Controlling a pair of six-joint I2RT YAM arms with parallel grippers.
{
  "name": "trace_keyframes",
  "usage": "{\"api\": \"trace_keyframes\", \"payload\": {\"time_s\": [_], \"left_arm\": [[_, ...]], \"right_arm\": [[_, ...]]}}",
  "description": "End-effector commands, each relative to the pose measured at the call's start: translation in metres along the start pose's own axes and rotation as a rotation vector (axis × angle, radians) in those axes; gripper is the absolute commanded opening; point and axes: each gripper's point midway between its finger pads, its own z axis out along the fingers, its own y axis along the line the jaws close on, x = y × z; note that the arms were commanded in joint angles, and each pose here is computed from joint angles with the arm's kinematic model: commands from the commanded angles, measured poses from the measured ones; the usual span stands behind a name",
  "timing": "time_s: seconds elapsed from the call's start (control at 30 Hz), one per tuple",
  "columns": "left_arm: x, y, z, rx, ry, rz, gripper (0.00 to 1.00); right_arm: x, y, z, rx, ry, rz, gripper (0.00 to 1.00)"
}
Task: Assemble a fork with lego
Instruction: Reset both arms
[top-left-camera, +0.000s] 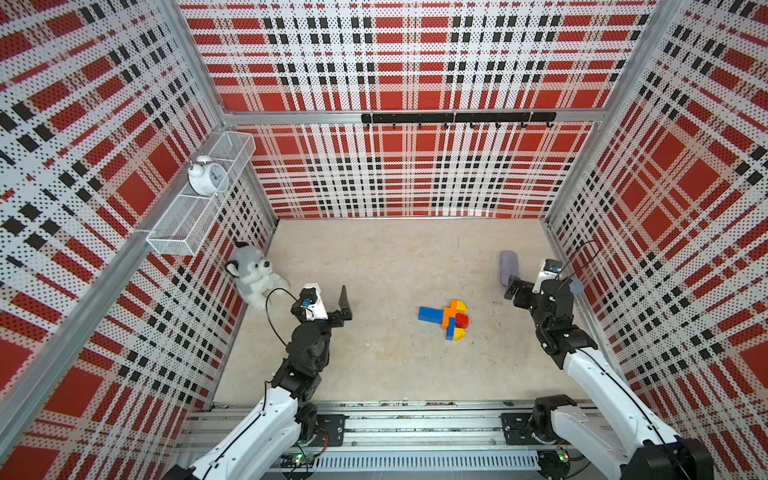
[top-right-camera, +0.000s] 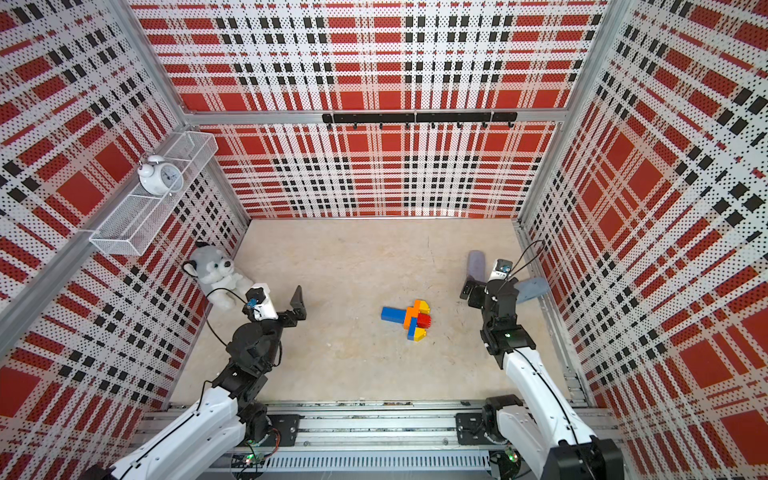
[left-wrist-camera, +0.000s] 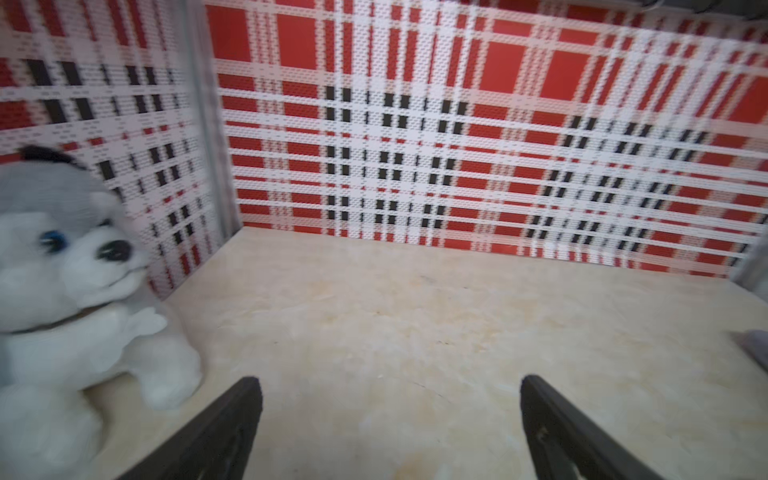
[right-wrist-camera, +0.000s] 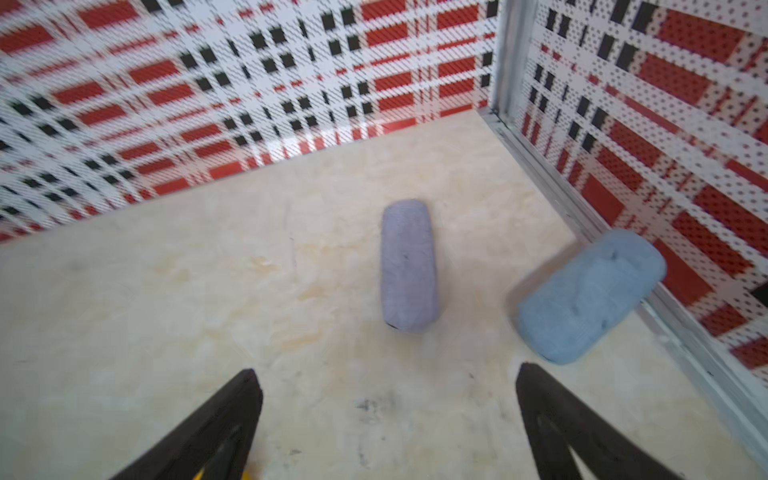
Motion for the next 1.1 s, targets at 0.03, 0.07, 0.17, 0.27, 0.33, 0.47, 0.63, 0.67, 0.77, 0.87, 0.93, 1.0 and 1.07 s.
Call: {"api": "trace_keyframes", "payload": {"time_s": [0.03,0.07,0.17,0.27,0.33,0.47,0.63,0.67,0.77,0.87,0.93,1.0,1.07], "left_arm": [[0.005,0.039,0.008,-0.189,-0.01,0.012,0.98],[0.009,0.043,0.008,-0.198,-0.008,0.016,0.98],[0.018,0.053,0.007,-0.213,-0.023,0.029,0.98],[0.029,0.066,0.007,-0.234,-0.01,0.063,0.98],[0.031,0.07,0.008,-0.234,-0.015,0.075,0.99],[0.027,0.065,0.016,-0.183,-0.046,0.085,0.98],[0.02,0.053,0.035,-0.112,-0.09,0.114,0.98],[0.018,0.047,0.041,-0.083,-0.103,0.12,0.98],[0.02,0.037,0.055,-0.03,-0.121,0.107,0.99],[0.033,0.043,0.057,-0.037,-0.128,0.096,0.98],[0.022,0.044,0.053,-0.035,-0.199,0.08,0.98],[0.029,0.05,0.063,-0.052,-0.139,0.06,0.98],[0.032,0.056,0.077,-0.064,-0.113,0.037,0.98]], "right_arm": [[-0.009,-0.019,0.009,0.098,-0.202,-0.089,1.0],[-0.007,-0.017,0.01,0.082,-0.231,-0.085,1.0],[-0.006,-0.005,0.015,0.008,-0.322,-0.089,1.0],[-0.003,0.008,0.031,-0.035,-0.35,-0.143,1.0],[-0.004,0.016,0.039,-0.068,-0.347,-0.164,1.0],[0.011,0.019,0.052,-0.081,-0.358,-0.179,1.0],[0.017,0.007,0.069,-0.059,-0.258,-0.129,1.0],[0.016,0.009,0.068,-0.08,-0.256,-0.124,1.0],[0.017,0.009,0.068,-0.08,-0.263,-0.125,1.0],[0.015,0.009,0.067,-0.079,-0.277,-0.128,1.0],[0.014,0.009,0.067,-0.08,-0.282,-0.128,1.0],[0.015,0.009,0.067,-0.08,-0.274,-0.131,1.0],[0.015,0.009,0.067,-0.082,-0.279,-0.131,1.0]]}}
